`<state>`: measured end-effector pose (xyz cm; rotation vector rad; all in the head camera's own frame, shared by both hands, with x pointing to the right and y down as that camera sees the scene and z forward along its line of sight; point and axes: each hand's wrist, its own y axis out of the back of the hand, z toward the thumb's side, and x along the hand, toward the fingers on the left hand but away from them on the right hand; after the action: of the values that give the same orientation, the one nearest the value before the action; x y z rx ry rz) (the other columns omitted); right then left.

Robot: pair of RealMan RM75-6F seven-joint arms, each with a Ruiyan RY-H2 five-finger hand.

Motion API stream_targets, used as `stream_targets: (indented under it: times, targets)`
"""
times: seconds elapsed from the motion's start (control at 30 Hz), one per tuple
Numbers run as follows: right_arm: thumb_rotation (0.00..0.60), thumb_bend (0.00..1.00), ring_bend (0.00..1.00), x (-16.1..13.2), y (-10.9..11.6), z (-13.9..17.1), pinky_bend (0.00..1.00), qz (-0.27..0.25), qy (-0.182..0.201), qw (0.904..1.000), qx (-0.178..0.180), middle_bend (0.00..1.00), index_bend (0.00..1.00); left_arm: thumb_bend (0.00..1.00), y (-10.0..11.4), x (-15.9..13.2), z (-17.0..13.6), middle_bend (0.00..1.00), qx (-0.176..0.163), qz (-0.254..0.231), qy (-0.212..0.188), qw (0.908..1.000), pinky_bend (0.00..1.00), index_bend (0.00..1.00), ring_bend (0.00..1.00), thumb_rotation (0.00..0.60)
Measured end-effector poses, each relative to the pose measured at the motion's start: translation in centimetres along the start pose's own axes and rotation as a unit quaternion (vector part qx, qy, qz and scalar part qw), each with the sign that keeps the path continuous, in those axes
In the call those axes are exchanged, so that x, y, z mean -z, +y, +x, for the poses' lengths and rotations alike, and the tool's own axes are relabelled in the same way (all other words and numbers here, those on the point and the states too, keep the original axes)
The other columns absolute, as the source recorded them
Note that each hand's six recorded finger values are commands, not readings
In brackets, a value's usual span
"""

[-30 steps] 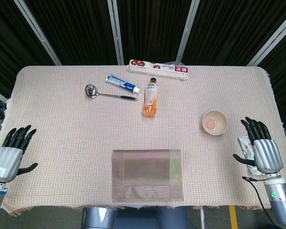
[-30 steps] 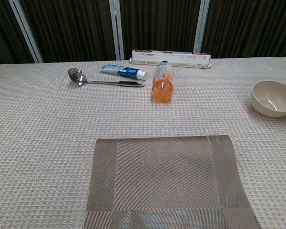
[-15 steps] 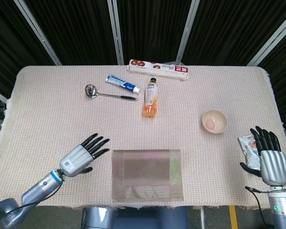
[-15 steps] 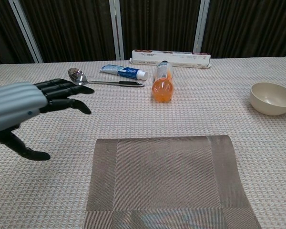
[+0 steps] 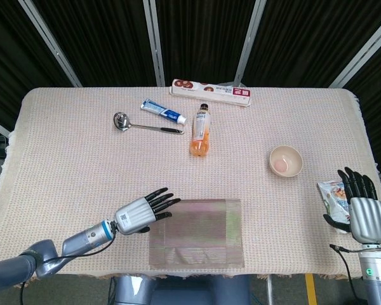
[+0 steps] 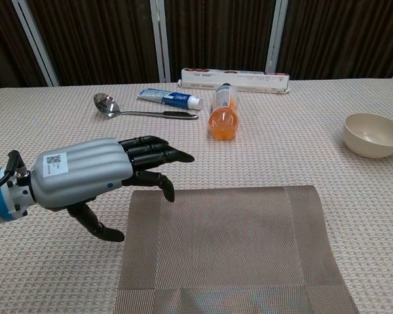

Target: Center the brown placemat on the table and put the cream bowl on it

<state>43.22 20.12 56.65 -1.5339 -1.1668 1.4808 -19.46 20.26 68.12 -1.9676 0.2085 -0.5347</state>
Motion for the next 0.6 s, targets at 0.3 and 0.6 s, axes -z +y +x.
stream_targets:
  times: [0.3, 0.6]
  targets:
    - [0.600, 0.00, 0.00, 0.2, -0.1, 0.0, 0.00, 0.005, -0.004, 1.0000, -0.002, 0.00, 0.00, 0.05, -1.3, -2.1, -1.7, 0.00, 0.001, -0.057, -0.019, 0.9982, 0.00, 0.39, 0.00, 0.600]
    - [0.600, 0.00, 0.00, 0.1, -0.4, 0.0, 0.00, 0.009, -0.003, 0.9999, -0.006, 0.00, 0.00, 0.07, -2.3, -3.5, -3.0, 0.00, 0.027, -0.086, -0.029, 0.9955, 0.00, 0.44, 0.00, 0.600]
